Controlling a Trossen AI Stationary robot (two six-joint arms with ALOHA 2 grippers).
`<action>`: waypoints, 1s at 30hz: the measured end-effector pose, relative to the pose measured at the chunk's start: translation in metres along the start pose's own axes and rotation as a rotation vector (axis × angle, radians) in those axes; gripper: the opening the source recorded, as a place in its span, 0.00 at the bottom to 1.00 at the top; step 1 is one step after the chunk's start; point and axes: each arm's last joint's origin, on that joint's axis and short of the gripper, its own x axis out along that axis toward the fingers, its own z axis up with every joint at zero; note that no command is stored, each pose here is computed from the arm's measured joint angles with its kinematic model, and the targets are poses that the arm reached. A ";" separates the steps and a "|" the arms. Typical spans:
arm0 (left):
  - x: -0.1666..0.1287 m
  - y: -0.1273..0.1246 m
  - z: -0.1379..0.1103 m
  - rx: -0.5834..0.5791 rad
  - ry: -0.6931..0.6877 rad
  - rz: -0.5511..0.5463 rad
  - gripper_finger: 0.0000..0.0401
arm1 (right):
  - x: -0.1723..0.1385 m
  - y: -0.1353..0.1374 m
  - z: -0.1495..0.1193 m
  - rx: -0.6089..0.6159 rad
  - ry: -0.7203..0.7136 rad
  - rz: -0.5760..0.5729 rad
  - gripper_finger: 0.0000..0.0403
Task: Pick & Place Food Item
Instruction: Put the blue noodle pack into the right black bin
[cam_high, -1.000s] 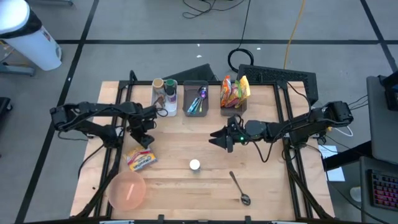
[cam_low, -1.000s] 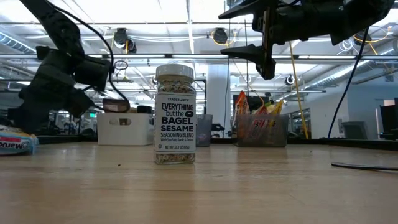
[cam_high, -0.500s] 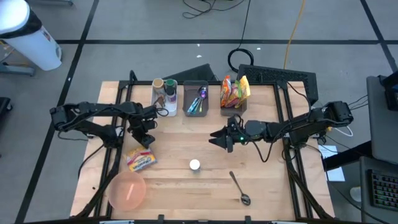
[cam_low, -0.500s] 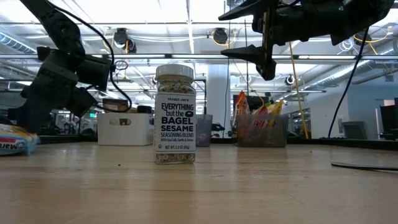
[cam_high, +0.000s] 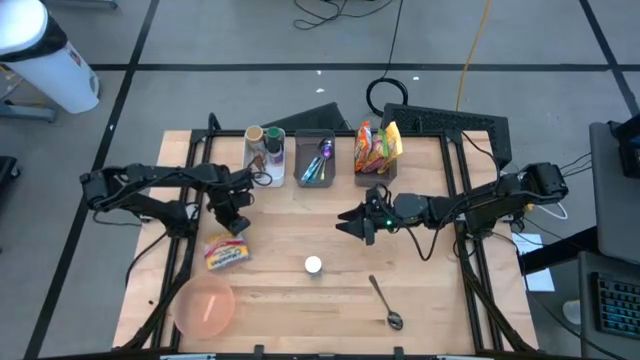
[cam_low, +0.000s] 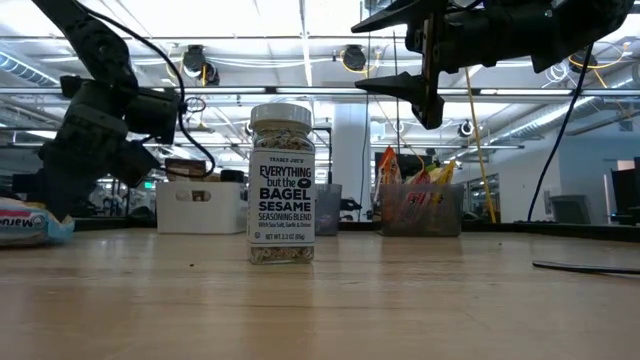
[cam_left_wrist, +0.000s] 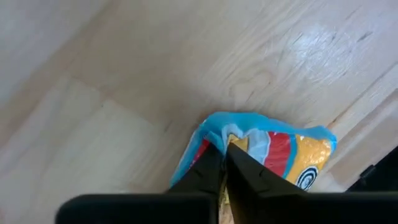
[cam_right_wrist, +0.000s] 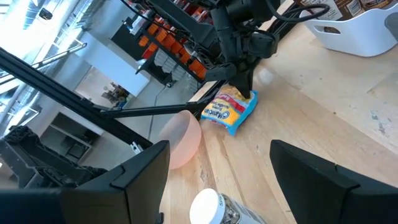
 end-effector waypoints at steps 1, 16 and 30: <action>0.000 0.000 0.000 0.002 -0.004 -0.005 0.02 | 0.000 0.000 0.000 0.000 0.000 0.000 0.67; -0.056 -0.044 0.013 0.207 -0.301 -0.202 0.01 | 0.000 0.000 0.000 -0.007 -0.001 0.000 0.67; -0.132 -0.105 0.017 0.448 -0.747 -0.438 0.01 | -0.014 0.018 0.038 -0.161 -0.263 0.163 0.67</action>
